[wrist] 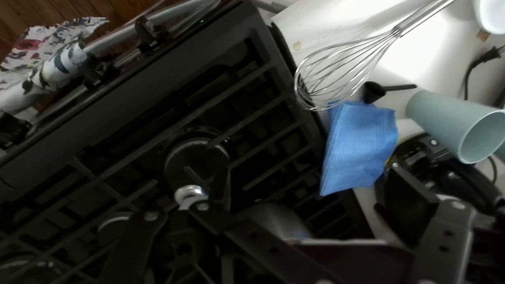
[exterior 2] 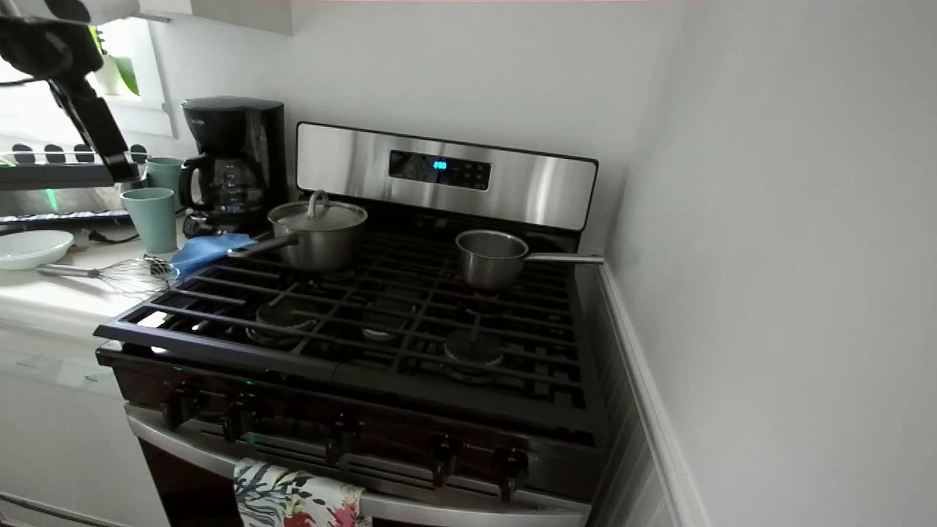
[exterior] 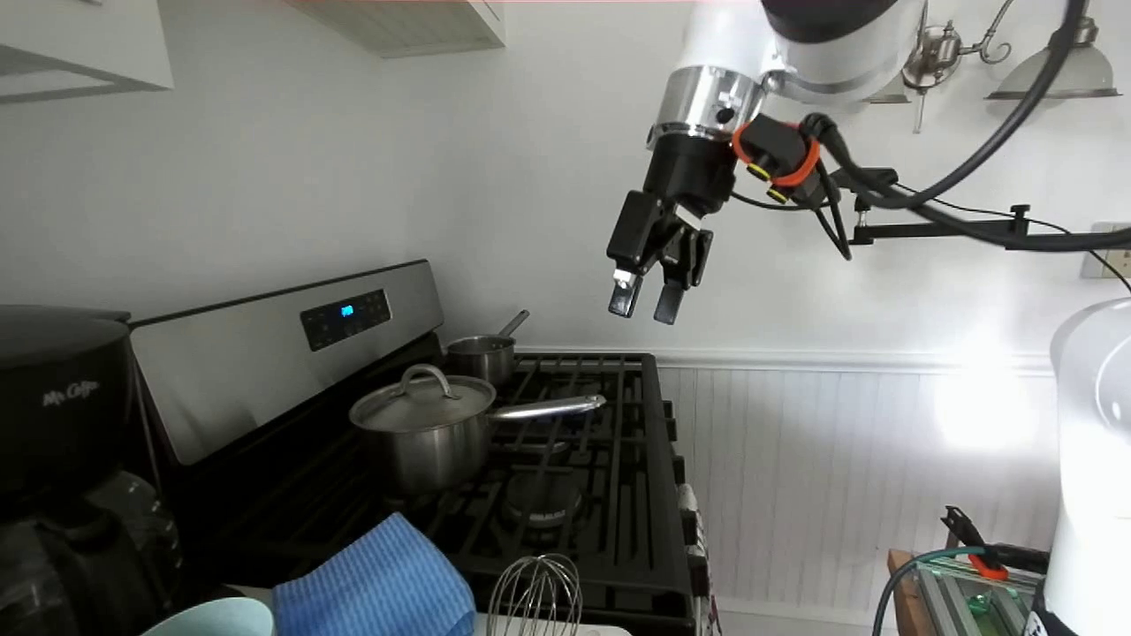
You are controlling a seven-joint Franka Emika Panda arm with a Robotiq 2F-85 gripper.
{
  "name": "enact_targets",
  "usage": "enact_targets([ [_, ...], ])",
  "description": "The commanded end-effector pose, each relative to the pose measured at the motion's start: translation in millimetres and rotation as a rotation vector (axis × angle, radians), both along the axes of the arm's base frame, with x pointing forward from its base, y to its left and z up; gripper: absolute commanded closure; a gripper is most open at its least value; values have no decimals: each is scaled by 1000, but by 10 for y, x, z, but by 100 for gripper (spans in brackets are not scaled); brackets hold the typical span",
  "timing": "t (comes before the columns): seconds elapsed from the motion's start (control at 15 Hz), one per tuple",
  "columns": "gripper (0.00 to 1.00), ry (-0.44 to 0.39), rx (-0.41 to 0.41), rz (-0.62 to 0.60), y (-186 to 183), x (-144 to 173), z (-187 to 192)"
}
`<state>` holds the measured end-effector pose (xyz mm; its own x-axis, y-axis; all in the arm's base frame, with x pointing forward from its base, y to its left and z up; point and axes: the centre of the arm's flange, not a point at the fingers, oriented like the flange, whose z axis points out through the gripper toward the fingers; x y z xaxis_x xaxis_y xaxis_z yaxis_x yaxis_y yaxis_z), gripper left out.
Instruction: Move the pot's lid to the stove using the tea towel
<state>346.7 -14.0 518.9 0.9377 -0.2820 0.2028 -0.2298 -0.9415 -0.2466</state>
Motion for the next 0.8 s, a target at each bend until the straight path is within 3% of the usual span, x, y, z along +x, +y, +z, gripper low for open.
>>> enact_targets([
  [0.0,0,18,44,-163,-582,13,-418],
  [0.27,0,36,86,-320,-1156,4,-903],
  [0.73,0,104,138,-462,-1666,-7,-1641],
])
